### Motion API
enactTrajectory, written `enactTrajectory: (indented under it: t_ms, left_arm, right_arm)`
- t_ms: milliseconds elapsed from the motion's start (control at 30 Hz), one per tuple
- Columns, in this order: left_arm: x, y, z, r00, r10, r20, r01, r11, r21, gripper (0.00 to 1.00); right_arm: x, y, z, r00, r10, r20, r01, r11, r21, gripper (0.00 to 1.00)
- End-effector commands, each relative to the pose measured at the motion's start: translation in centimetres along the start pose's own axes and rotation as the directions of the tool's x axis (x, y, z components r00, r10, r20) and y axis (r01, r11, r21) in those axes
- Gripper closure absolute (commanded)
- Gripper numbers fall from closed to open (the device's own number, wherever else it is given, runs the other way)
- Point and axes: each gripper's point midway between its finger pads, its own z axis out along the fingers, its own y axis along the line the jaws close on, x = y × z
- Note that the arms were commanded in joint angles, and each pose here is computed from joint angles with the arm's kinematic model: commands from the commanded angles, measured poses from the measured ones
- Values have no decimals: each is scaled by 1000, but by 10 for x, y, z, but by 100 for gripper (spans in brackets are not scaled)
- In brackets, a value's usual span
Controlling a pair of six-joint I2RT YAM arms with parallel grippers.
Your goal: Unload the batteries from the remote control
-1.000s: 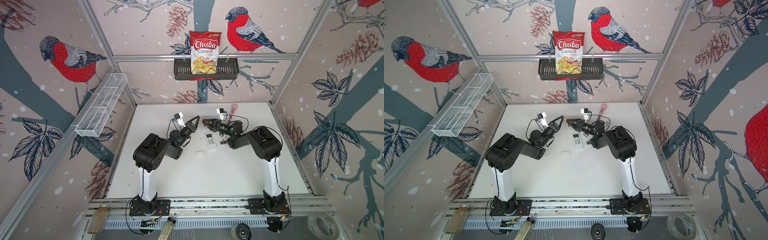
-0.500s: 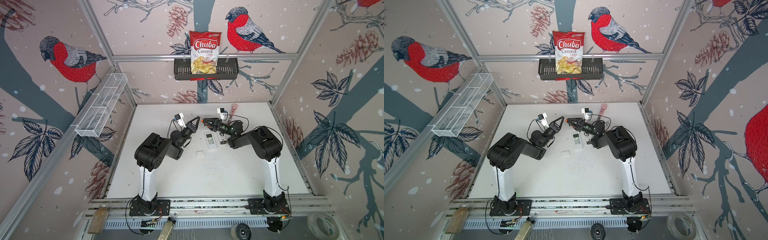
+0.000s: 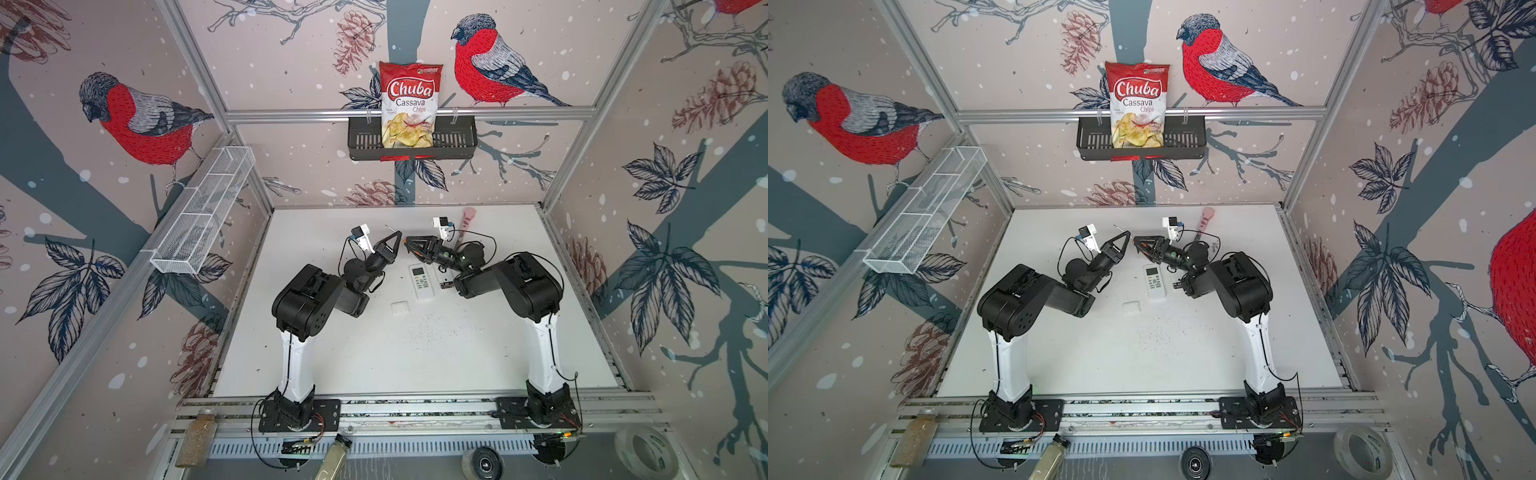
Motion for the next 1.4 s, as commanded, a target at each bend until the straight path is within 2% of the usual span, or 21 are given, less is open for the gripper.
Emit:
enactTrajectory:
  t_ms: [0,533,1167,1367]
  left_arm:
    - [-23,-43,-1,995,25,97,-41,986,164,100]
    - [-13,-36,2,996,1,86,-14,988,152,100]
    - [3,-32,4,999,-13,50,6,989,149,100]
    - [8,-30,5,999,-21,37,15,989,149,100]
  right_arm:
    - [-6,45,-7,985,-163,59,171,971,-164,45]
    - [-6,51,-3,985,-163,62,172,969,-177,44]
    - [-15,50,-11,982,-167,87,179,971,-160,58]
    - [-13,47,-12,983,-166,85,177,973,-150,65]
